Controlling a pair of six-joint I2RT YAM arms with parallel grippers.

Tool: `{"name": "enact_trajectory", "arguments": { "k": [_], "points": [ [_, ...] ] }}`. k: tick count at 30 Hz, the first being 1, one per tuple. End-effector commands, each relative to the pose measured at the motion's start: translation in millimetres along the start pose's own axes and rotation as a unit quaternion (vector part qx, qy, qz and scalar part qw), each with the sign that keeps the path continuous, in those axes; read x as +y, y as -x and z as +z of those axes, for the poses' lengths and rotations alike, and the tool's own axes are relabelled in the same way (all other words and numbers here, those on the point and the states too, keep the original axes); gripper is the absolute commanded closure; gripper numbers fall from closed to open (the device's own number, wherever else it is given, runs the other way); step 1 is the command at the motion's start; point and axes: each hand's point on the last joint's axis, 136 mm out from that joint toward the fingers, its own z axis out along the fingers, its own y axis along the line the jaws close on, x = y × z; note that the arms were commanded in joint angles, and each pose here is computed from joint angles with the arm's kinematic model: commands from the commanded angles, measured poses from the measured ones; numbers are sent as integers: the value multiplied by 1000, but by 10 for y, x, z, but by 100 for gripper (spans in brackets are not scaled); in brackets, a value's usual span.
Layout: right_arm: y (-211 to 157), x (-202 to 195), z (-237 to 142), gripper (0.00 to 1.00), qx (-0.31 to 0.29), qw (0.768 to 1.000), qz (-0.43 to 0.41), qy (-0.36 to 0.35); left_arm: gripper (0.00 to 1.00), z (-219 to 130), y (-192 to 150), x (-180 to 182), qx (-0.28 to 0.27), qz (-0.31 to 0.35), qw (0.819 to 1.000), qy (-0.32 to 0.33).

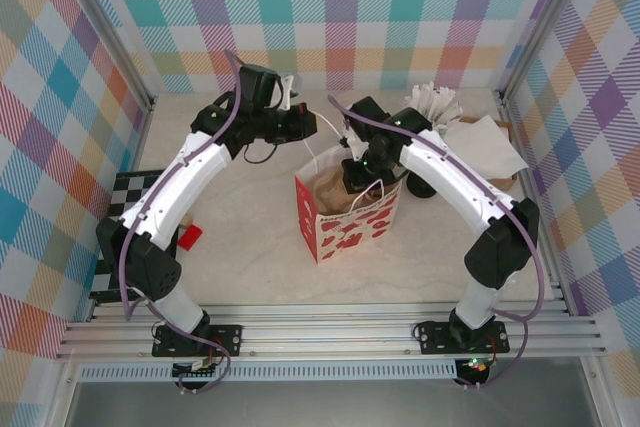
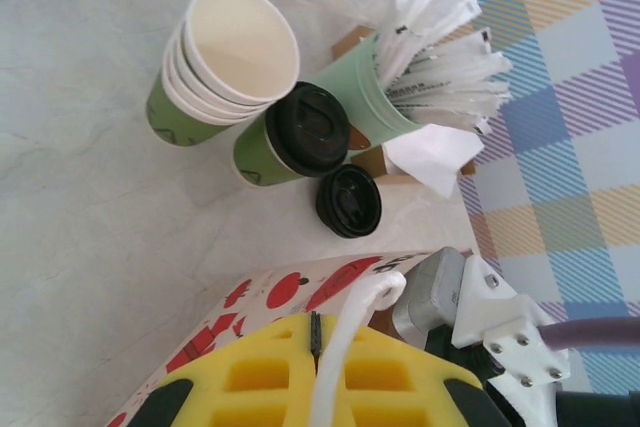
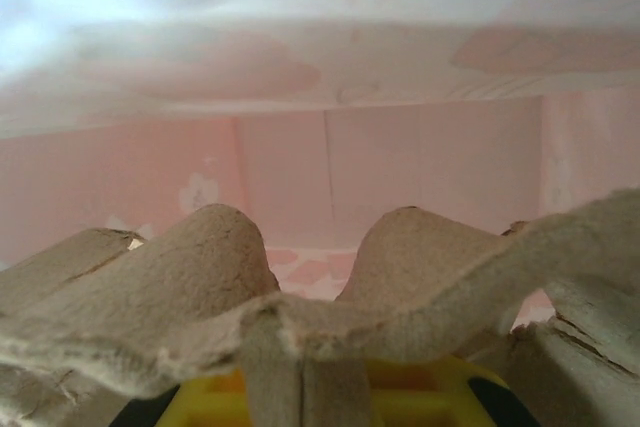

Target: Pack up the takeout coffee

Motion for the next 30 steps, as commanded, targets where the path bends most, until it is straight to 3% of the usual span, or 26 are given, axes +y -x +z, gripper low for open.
{"name": "enact_trajectory", "arguments": {
  "k": [1, 5, 12, 22, 26, 30],
  "points": [
    [-49, -83, 43, 100, 0, 999, -18, -41, 100, -170, 161, 6, -52, -42, 998, 15],
    [40, 5, 28, 100, -28, 998, -29, -45, 100, -184, 159, 54, -70, -94, 993, 19],
    [67, 259, -122, 100, -64, 989, -125, -43, 100, -114, 45, 268, -66, -171, 981, 59],
    [-250, 162, 319, 100, 31, 989, -137, -40, 100, -243, 243, 320, -105, -173, 975, 94],
    [-251, 102, 372, 100, 50, 990, -113, -61, 100, -219, 286, 157, -113, -170, 978, 42],
    [-111, 115, 480, 100, 37, 992, -98, -67, 100, -109, 179, 127, -84, -183, 979, 25]
  ]
}}
